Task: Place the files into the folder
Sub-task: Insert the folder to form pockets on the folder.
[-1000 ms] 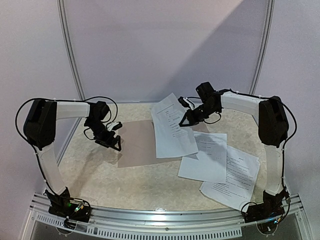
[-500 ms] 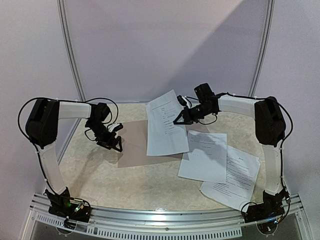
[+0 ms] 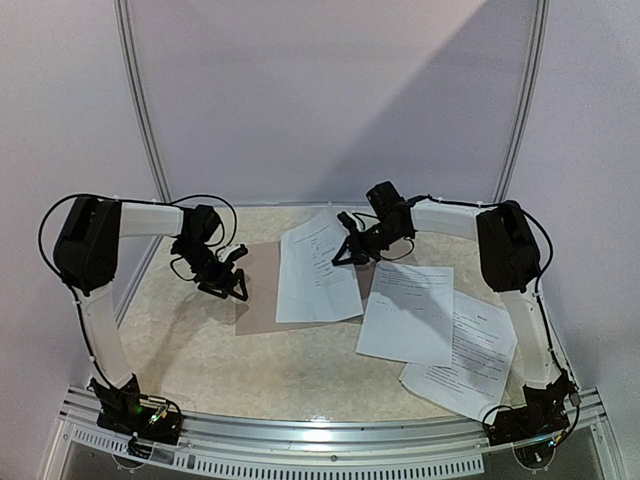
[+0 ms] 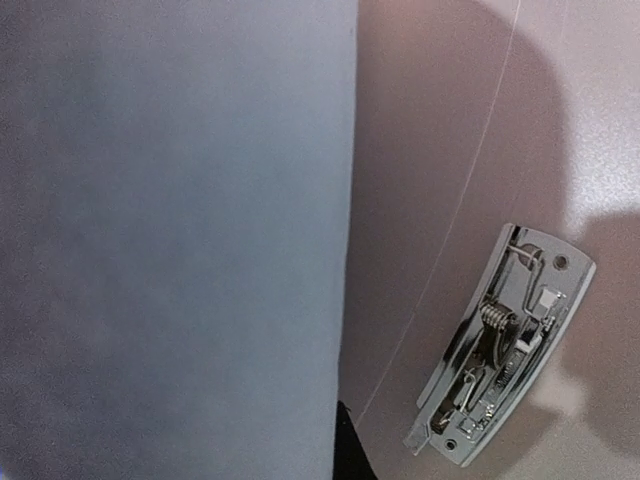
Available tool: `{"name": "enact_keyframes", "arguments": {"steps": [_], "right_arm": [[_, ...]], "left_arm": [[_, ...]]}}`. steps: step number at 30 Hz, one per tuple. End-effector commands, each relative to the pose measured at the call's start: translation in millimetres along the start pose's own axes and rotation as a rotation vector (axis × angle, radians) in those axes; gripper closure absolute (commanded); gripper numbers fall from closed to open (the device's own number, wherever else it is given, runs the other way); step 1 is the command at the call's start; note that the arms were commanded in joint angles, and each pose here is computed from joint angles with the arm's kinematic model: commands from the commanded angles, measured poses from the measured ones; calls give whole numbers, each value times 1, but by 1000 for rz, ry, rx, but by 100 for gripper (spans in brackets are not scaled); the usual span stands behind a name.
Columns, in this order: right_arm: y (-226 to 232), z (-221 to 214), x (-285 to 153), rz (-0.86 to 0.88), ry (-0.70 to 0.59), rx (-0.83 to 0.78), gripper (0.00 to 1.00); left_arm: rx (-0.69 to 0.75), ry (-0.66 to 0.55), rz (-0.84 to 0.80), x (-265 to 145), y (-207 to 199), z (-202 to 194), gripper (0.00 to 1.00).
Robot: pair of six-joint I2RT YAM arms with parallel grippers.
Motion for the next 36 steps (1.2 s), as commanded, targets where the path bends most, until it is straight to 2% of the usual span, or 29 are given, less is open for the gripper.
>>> {"name": "enact_keyframes", "arguments": {"steps": [1,8,14,15,17,19,22,26,31,36], "right_arm": [[7,-2,23,33,53,66,100],[2,1,39,33,37,187,100],[7,10,62,20,28,217,99],[6,10,64,5,25,228,97],[4,10,61,-49,16,240,83],[6,10,54,-103,15,232,76],[8,7,49,-129,23,232,74],[12,1,41,-161,39,248,78],[12,-1,41,-143,29,262,99],[9,5,53,-113,-6,295,100]], "left_arm": [[-54,98,-23,29,11,-9,19],[-59,101,-50,29,9,-8,20],[-59,102,-58,29,8,-9,20],[-61,104,-60,29,8,-9,20],[-60,103,-65,28,8,-9,20],[-58,100,-69,27,7,-9,20],[-61,100,-70,26,7,-9,20],[-84,106,-78,28,7,-11,21],[-148,120,-91,37,11,-17,20],[-193,141,-112,44,12,-17,21]]}}
Point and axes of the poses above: each gripper's point midway between its finger pads, its own x axis out along the fingers, its own y axis along the line the jaws close on, z = x × y, the point moved 10 cm from there along -x, back along the fingers, and after that the axes turned 14 degrees about -x, right-handed, at the moved point
